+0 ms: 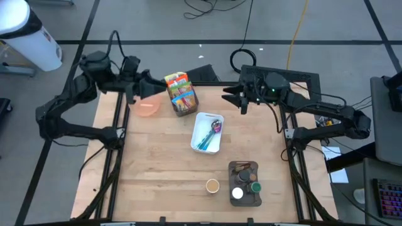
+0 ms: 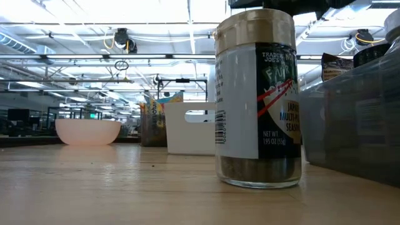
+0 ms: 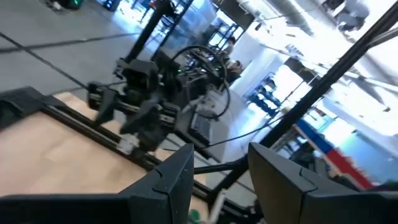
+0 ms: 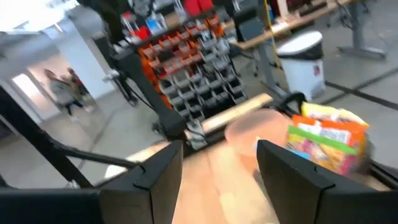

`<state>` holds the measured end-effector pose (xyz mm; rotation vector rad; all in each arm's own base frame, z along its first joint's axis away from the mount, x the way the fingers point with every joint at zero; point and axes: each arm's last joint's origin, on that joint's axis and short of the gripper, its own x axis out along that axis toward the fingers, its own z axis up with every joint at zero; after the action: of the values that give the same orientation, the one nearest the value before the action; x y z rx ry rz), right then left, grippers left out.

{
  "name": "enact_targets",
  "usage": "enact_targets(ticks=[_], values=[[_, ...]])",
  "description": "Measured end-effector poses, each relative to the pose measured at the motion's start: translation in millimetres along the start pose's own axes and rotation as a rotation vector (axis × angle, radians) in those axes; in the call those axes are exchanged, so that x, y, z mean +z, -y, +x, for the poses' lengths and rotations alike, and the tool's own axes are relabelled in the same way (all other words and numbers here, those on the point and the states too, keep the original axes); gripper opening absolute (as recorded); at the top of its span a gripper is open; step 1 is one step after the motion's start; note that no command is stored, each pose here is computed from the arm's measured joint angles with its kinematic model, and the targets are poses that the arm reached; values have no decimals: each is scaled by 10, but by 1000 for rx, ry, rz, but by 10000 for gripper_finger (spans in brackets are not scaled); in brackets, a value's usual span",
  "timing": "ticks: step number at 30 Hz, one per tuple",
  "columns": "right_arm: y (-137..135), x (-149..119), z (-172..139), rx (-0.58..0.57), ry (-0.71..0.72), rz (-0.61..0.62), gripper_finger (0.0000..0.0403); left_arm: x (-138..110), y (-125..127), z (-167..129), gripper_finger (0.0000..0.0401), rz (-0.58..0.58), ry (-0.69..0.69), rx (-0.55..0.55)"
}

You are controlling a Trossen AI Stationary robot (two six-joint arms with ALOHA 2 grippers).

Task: Pick & Place Food Item
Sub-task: Put the gold seasoning bottle into the bottom black bin

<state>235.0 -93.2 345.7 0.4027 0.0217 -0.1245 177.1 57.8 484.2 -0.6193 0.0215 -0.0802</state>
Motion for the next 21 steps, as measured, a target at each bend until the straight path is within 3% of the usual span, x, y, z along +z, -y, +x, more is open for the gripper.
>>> enact_targets(ticks=[9, 16, 21], values=[[-71, -136, 26, 101, 110, 25, 199, -36, 192, 60, 161, -108, 35, -87], [-148, -193, 40, 148, 111, 79, 199, 64, 226, 245, 161, 68, 210, -100], [-228, -225, 52, 187, 93, 81, 199, 61, 176, 390, 161, 84, 237, -79]])
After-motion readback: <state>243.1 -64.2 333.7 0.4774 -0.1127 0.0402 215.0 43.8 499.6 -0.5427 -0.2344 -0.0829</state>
